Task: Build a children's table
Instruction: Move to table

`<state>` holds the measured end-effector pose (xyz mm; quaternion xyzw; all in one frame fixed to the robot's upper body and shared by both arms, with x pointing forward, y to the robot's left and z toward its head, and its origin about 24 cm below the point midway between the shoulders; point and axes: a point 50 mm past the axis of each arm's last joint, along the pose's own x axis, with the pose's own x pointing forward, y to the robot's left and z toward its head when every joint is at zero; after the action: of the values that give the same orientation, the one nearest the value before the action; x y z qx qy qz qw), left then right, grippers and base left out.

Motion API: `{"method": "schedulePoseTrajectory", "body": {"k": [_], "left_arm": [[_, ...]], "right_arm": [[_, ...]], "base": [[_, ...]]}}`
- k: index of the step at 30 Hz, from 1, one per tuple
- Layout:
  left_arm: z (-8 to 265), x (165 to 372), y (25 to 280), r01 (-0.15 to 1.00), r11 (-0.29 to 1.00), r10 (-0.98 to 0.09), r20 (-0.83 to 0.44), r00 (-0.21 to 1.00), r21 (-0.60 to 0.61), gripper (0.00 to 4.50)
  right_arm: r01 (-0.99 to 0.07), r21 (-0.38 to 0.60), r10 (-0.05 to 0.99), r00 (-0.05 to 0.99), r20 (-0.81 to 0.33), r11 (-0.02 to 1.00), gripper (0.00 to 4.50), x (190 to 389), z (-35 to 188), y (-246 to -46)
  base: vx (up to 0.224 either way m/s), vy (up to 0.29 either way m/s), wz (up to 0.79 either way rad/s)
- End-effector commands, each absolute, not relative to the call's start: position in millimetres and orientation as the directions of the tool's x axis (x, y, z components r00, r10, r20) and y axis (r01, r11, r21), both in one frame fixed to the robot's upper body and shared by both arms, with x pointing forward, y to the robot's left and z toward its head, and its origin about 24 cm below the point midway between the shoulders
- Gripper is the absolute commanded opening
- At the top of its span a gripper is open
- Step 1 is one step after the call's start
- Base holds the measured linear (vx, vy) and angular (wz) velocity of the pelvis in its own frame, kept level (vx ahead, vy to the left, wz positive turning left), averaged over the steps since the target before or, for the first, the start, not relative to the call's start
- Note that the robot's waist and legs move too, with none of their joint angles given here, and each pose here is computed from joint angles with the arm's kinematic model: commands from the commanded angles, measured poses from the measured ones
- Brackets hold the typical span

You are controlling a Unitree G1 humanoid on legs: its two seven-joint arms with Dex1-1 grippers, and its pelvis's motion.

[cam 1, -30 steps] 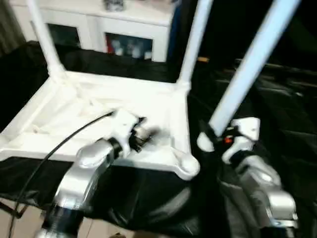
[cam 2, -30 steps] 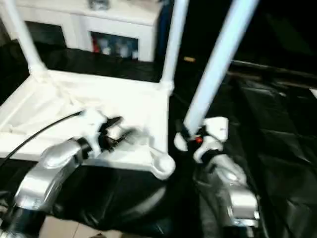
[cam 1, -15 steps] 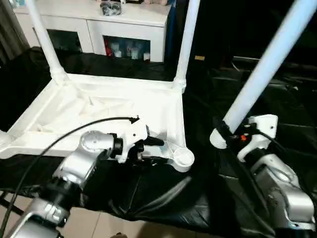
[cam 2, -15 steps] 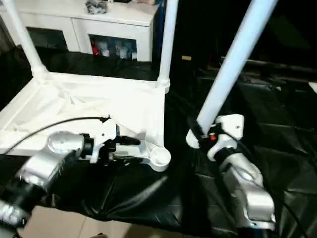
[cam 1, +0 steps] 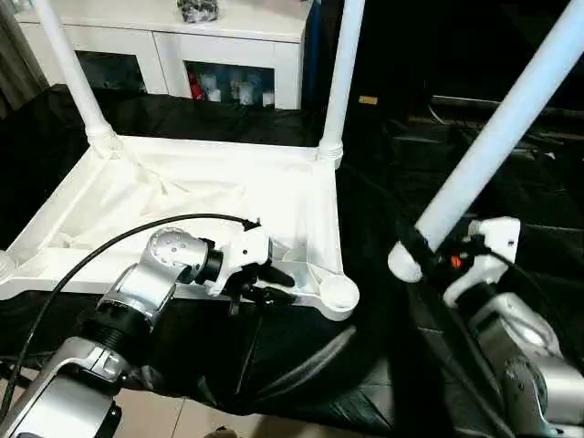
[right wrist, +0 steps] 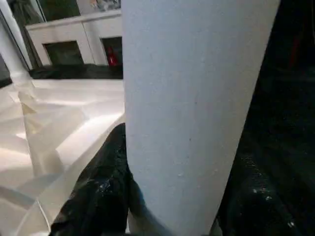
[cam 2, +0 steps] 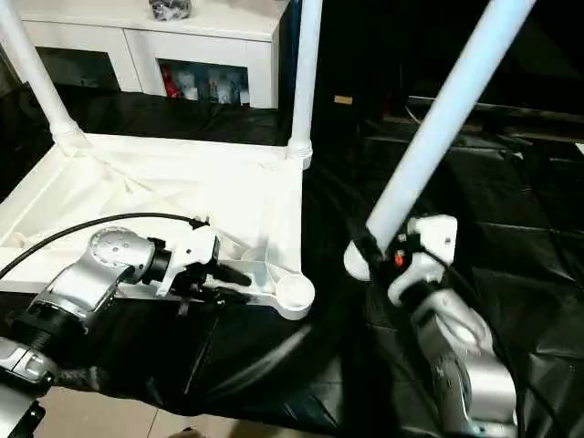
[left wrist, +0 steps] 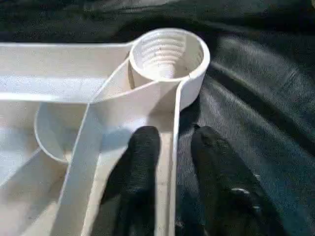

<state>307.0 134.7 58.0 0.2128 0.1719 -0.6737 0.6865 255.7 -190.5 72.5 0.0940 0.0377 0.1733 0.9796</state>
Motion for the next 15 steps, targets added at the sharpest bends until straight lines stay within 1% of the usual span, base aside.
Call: {"method": "schedulePoseTrajectory", "body": {"k": [1,3,4,7,10,11,15], "left_arm": [[59.5,308.7,132.6,0.997,-0.032,-0.839,-0.544,0.015,0.076,0.87],[57.7,308.3,134.2,0.997,-0.037,-0.833,-0.554,0.008,0.069,0.69],[56.7,308.1,135.5,0.997,-0.042,-0.827,-0.562,0.002,0.066,0.69],[55.0,308.3,139.2,0.997,-0.041,-0.816,-0.578,0.003,0.064,0.35],[54.5,308.6,141.1,0.997,-0.038,-0.81,-0.587,0.006,0.063,0.24],[54.5,308.7,141.3,0.997,-0.037,-0.809,-0.588,0.006,0.062,0.05],[54.0,308.7,144.2,0.998,-0.036,-0.8,-0.6,0.001,0.05,0.0]], "right_arm": [[-0.348,0.177,0.355,0.935,-0.01,0.921,1.88,256.4,82.7,-191.2],[-0.35,0.178,0.357,0.934,-0.009,0.92,1.88,257.0,83.5,-190.6],[-0.351,0.178,0.358,0.934,-0.009,0.919,1.88,257.2,83.7,-190.3],[-0.356,0.179,0.364,0.931,-0.009,0.917,1.88,257.7,83.6,-189.2],[-0.362,0.18,0.369,0.929,-0.007,0.915,1.88,258.5,84.2,-188.9],[-0.364,0.18,0.371,0.929,-0.006,0.914,1.88,258.8,84.6,-188.8],[-0.415,0.2,0.421,0.907,0.015,0.887,1.88,259.9,88.9,-183.1]], "base": [[0.0,0.0,0.0],[0.0,0.0,0.0],[0.0,0.0,0.0],[0.0,0.0,0.0],[0.0,0.0,0.0],[0.0,0.0,0.0],[0.0,0.0,0.0]]}}
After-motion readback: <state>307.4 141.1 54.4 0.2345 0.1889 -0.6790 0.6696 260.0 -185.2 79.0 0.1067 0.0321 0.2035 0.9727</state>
